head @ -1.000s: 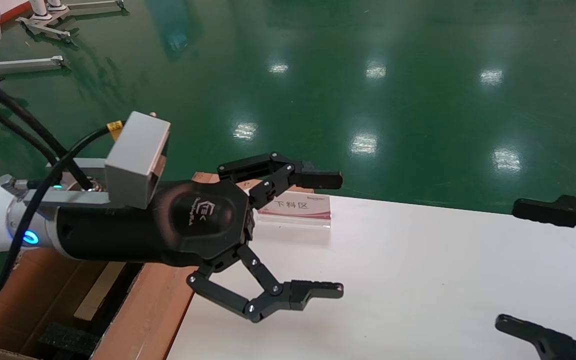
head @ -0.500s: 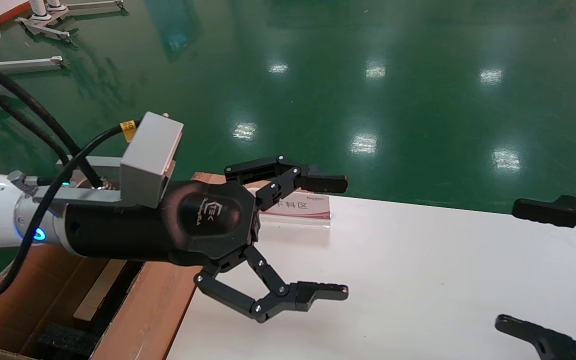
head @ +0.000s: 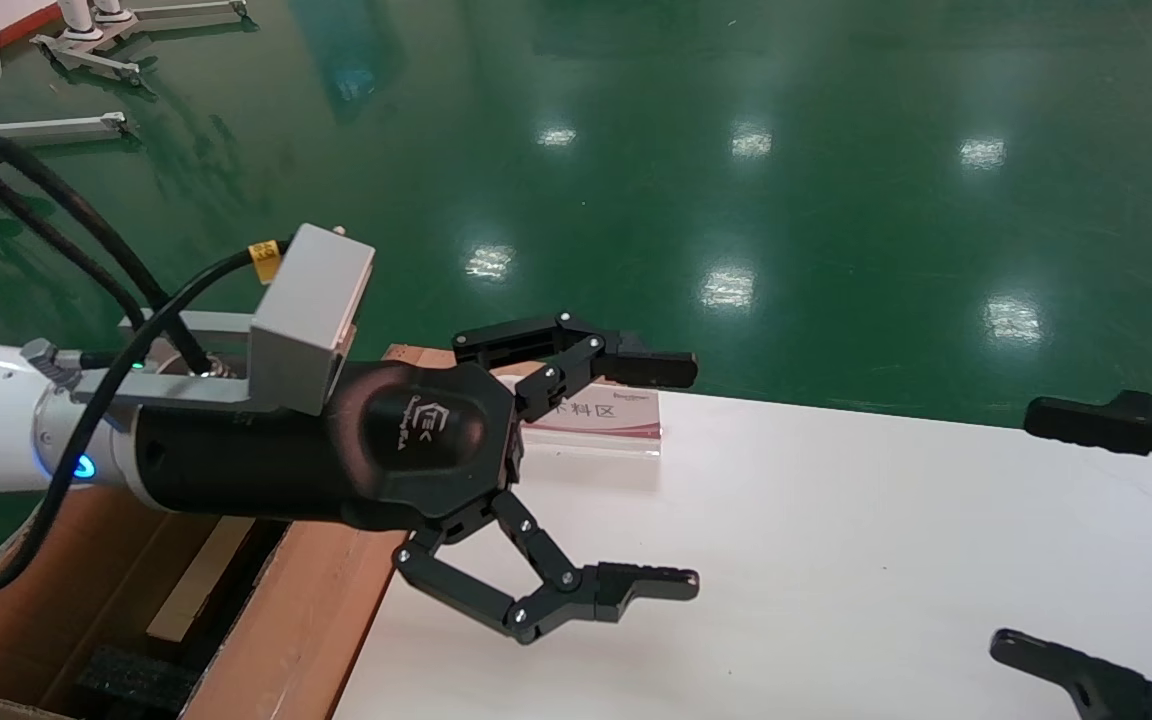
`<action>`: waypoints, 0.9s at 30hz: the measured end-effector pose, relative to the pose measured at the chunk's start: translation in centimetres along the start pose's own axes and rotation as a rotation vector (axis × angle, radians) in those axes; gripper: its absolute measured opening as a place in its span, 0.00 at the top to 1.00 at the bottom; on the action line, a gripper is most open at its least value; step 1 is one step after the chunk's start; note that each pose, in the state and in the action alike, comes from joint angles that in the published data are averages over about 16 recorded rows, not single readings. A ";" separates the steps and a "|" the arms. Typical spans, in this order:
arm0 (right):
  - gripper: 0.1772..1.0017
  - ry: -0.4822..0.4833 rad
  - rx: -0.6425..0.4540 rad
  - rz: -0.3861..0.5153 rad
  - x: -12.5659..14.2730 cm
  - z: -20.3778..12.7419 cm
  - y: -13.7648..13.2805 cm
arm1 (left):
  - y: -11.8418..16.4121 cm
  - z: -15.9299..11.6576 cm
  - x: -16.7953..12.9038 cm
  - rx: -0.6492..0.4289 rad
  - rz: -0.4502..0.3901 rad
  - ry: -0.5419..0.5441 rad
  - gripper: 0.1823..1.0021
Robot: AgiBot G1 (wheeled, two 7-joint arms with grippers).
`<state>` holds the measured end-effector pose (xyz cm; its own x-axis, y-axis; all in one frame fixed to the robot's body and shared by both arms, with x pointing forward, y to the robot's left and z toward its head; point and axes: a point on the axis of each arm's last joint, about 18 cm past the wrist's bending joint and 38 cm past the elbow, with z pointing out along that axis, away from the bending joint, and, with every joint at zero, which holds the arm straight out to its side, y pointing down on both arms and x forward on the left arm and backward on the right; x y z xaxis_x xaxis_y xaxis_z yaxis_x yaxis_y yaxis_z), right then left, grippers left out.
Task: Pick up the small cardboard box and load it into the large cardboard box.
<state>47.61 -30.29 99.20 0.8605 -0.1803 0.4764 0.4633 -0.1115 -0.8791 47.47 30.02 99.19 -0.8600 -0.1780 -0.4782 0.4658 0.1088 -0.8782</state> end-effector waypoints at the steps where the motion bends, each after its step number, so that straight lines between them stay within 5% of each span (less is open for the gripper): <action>1: 0.00 0.000 0.000 0.000 0.0 0.0 0.0 | 0.0 0.0 0.0 0.000 0.000 0.000 0.00; 27: 0.00 0.000 0.000 0.000 0.0 0.0 0.0 | 0.0 0.0 -0.1 -0.004 -0.002 0.000 0.00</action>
<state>47.61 -30.29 99.20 0.8605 -0.1803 0.4764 0.4633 -0.1116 -0.8791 47.54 30.00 99.21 -0.8607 -0.1784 -0.4768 0.4636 0.1124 -0.8789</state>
